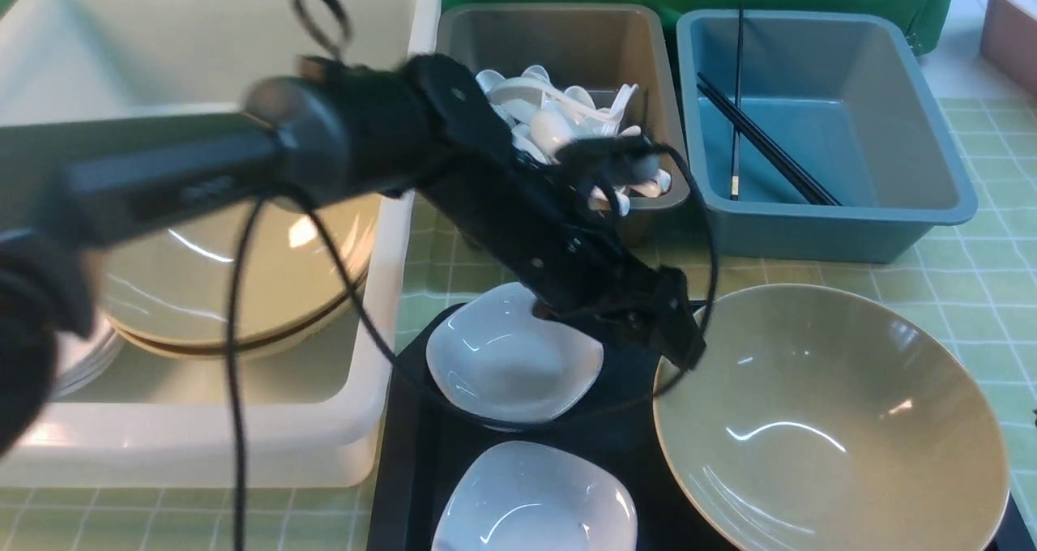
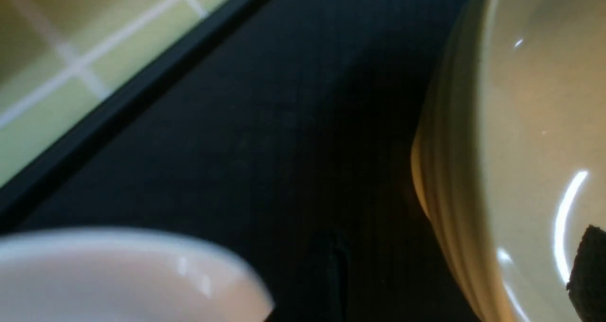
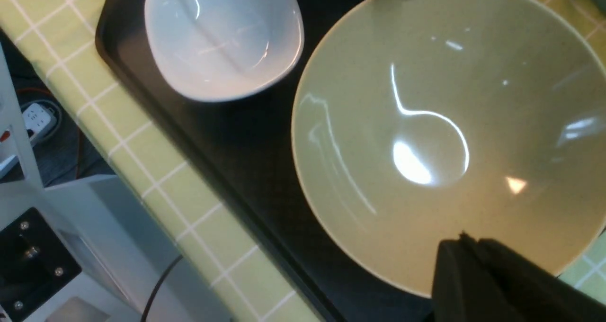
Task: On green table put chopsticks spoon bowls plates into blue grey white boxes.
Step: 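Grasp the large bowl on the tray by its rim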
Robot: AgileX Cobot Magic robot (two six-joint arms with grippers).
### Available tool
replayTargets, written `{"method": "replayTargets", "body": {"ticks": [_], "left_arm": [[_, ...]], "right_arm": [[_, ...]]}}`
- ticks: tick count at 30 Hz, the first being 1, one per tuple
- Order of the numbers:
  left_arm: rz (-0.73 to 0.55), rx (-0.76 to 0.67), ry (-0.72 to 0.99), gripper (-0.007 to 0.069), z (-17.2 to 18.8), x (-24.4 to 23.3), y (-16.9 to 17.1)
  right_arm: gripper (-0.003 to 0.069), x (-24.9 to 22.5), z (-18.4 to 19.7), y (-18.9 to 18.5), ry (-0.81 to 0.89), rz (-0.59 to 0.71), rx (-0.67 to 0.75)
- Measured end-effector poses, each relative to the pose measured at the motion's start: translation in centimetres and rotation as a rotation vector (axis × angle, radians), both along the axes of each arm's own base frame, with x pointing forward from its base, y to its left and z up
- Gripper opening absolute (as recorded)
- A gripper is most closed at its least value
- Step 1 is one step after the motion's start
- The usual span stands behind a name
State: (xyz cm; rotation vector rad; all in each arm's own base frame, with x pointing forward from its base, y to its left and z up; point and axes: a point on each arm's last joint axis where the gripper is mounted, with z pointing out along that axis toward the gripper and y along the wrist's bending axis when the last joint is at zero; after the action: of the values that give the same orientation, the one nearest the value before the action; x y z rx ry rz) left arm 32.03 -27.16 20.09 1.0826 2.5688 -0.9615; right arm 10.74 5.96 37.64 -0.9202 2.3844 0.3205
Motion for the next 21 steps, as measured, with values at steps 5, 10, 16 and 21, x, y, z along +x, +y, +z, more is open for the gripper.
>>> {"method": "replayTargets", "body": {"ticks": [5, 10, 16, 21], "left_arm": [[-0.04, -0.009, 0.032, 0.0466, -2.3, 0.2, -1.5], [-0.042, -0.045, 0.033, 0.019, -1.9, 0.5, -1.6], [-0.124, -0.082, 0.045, 0.0018, 0.2, 0.5, -1.5], [-0.133, -0.134, -0.03, 0.0017, 4.4, 0.3, -0.6]], "right_arm": [[0.0023, -0.1, 0.1, 0.0, -0.005, 0.0, 0.002], [0.0023, -0.1, 0.1, 0.0, -0.006, -0.001, 0.001], [0.0023, -0.1, 0.1, -0.1, -0.015, -0.003, 0.002], [0.0025, 0.2, 0.3, 0.0, -0.047, -0.01, 0.016]]}}
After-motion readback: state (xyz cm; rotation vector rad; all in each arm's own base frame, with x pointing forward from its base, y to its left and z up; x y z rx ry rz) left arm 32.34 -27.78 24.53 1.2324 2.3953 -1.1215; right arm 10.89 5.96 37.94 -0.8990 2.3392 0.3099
